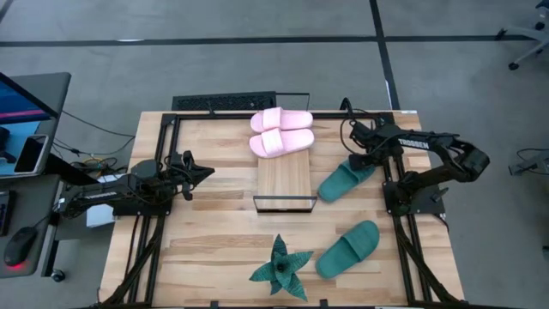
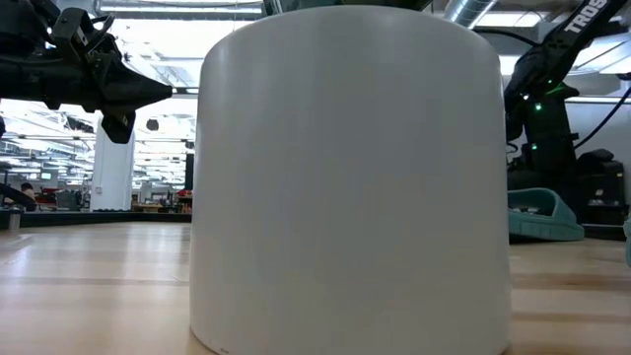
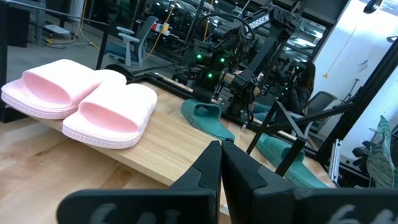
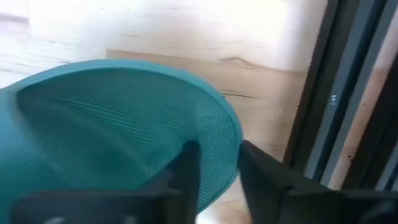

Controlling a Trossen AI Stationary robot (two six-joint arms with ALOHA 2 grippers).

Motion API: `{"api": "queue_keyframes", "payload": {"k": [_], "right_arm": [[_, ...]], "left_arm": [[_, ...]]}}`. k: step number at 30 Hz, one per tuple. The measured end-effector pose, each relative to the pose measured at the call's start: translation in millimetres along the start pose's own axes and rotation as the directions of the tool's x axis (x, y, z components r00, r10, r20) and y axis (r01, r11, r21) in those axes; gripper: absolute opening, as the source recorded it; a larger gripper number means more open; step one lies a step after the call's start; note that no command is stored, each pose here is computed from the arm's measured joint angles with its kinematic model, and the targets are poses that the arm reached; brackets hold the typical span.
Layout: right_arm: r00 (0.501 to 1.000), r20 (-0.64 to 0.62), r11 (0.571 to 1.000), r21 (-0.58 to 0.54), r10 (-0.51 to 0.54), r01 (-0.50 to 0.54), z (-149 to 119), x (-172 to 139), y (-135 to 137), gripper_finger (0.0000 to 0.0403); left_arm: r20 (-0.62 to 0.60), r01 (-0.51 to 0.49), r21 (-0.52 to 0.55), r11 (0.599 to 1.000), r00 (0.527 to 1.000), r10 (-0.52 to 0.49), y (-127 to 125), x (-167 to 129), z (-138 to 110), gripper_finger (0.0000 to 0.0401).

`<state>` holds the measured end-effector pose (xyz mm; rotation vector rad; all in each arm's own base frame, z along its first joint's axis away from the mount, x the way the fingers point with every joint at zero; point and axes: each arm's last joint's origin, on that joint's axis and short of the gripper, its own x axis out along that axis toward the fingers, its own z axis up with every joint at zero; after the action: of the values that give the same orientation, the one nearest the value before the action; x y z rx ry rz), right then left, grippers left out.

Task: Pick and place slides into the shelf
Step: Put the top green slipper on the shelf

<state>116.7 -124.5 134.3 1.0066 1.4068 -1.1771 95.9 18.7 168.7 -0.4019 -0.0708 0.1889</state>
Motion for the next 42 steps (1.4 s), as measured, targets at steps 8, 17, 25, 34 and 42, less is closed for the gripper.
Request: {"api": "queue_keyframes", "payload": {"k": [8,17,25,34,42], "right_arm": [[0.999,0.009,0.999,-0.003,-0.039,0.039,-0.4,1.1,-1.6,0.0005],[0.999,0.030,0.998,0.055,-0.013,0.012,-3.9,-6.4,-8.6,0.0001],[1.000,0.014,0.988,0.154,-0.008,0.006,-12.7,-15.2,-17.7,0.0000],[1.000,-0.028,0.985,0.169,-0.013,0.018,-23.9,-20.6,-17.6,0.0000],[1.000,0.000,0.983,0.185,-0.002,0.002,-26.3,-40.0,-20.9,0.0000]], "left_arm": [[0.000,0.000,0.000,1.000,1.000,0.000,0.0,0.0,0.0,0.0000],[0.000,0.000,0.000,1.000,1.000,0.000,0.0,0.0,0.0,0.0000],[0.000,0.000,0.000,1.000,1.000,0.000,0.0,0.0,-0.1,0.0000],[0.000,0.000,0.000,1.000,1.000,0.000,0.0,0.0,-0.1,0.0000],[0.000,0.000,0.000,1.000,1.000,0.000,0.1,0.0,-0.1,0.0000]]}}
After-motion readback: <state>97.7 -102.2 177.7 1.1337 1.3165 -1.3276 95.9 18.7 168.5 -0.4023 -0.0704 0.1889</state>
